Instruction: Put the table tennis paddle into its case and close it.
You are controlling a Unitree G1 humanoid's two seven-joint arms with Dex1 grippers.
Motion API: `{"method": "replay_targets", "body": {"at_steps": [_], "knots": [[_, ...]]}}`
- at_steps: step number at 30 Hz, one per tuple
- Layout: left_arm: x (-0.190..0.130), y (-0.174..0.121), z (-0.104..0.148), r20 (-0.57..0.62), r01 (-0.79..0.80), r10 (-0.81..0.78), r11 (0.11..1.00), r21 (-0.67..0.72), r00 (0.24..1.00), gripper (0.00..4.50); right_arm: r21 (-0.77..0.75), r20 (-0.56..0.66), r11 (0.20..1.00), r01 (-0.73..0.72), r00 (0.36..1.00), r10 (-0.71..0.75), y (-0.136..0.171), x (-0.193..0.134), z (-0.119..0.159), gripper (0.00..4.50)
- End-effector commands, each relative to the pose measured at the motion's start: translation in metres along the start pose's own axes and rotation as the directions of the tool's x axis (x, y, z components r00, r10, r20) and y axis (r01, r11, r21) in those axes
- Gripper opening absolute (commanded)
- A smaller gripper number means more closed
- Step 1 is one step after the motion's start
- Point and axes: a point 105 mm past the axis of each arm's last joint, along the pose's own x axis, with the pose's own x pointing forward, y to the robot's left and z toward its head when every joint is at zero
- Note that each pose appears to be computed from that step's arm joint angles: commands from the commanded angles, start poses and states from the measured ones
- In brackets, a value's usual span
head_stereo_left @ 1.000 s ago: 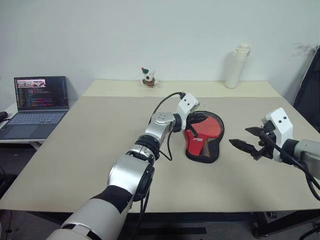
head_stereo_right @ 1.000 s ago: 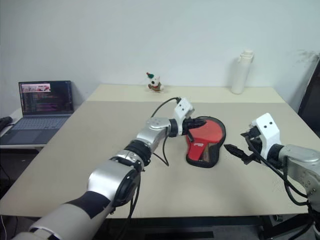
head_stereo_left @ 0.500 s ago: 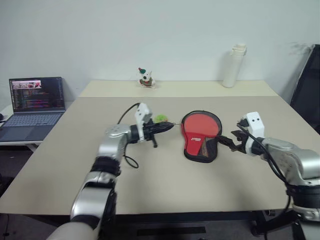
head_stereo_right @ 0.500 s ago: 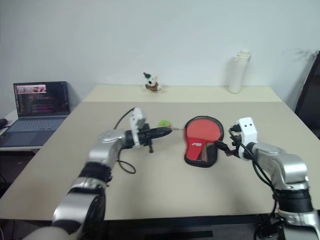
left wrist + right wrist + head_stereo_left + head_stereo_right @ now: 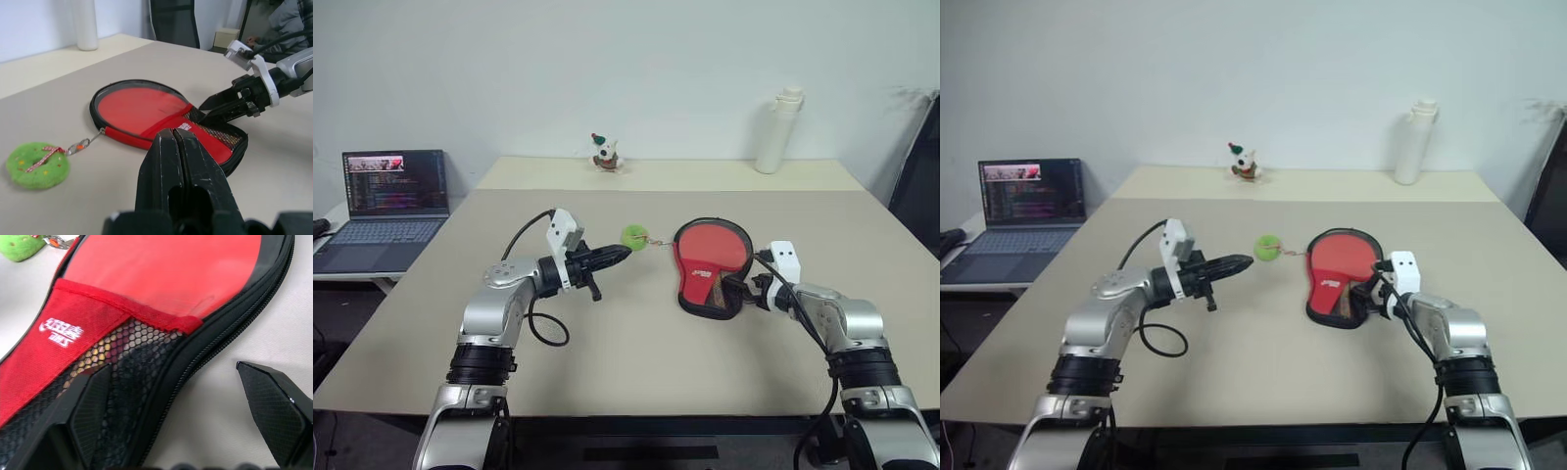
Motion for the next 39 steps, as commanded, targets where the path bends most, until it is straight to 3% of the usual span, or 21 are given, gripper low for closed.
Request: {"method": "replay_targets", "body": {"at_steps": [1,4,7,19,21,25,29,33,39], "knots": [[-0.001,-0.004,0.014,0.025,0.016,-0.017,0.999,0.051,1.0,0.02,-0.016,-0.004,0.999,-0.041,0.999,0.04,0.012,0.007,0.001,4.45],[-0.001,-0.005,0.014,0.024,0.018,-0.02,0.998,0.052,1.0,0.02,-0.009,-0.018,0.998,-0.069,0.997,0.069,0.022,0.012,-0.003,4.45],[-0.001,-0.006,0.013,0.02,0.022,-0.023,0.998,0.053,1.0,0.0,0.001,-0.022,0.995,-0.1,0.995,0.1,0.035,0.019,-0.004,3.86],[-0.014,-0.017,0.003,-0.029,0.073,-0.072,0.996,0.043,0.997,0.0,0.097,-0.049,0.975,-0.201,0.977,0.206,0.062,0.022,-0.011,0.01],[-0.016,-0.019,0.002,-0.034,0.084,-0.082,0.996,0.041,0.996,0.0,0.101,-0.051,0.971,-0.217,0.974,0.223,0.064,0.022,-0.011,0.01],[-0.024,-0.046,-0.008,-0.083,0.227,-0.226,0.974,0.002,0.971,0.0,0.09,-0.072,0.891,-0.446,0.889,0.452,0.112,0.006,0.0,0.01],[-0.027,-0.058,-0.013,-0.1,0.266,-0.268,0.964,-0.031,0.958,0.0,0.07,-0.115,0.852,-0.519,0.844,0.524,0.128,-0.009,-0.008,0.01],[-0.026,-0.076,-0.02,-0.108,0.312,-0.316,0.948,-0.058,0.943,0.0,0.071,-0.145,0.847,-0.527,0.835,0.531,0.129,-0.02,-0.019,0.01],[-0.025,-0.082,-0.024,-0.11,0.322,-0.328,0.944,-0.072,0.938,0.0,0.087,-0.172,0.888,-0.452,0.871,0.461,0.106,-0.032,-0.032,0.01]]}}
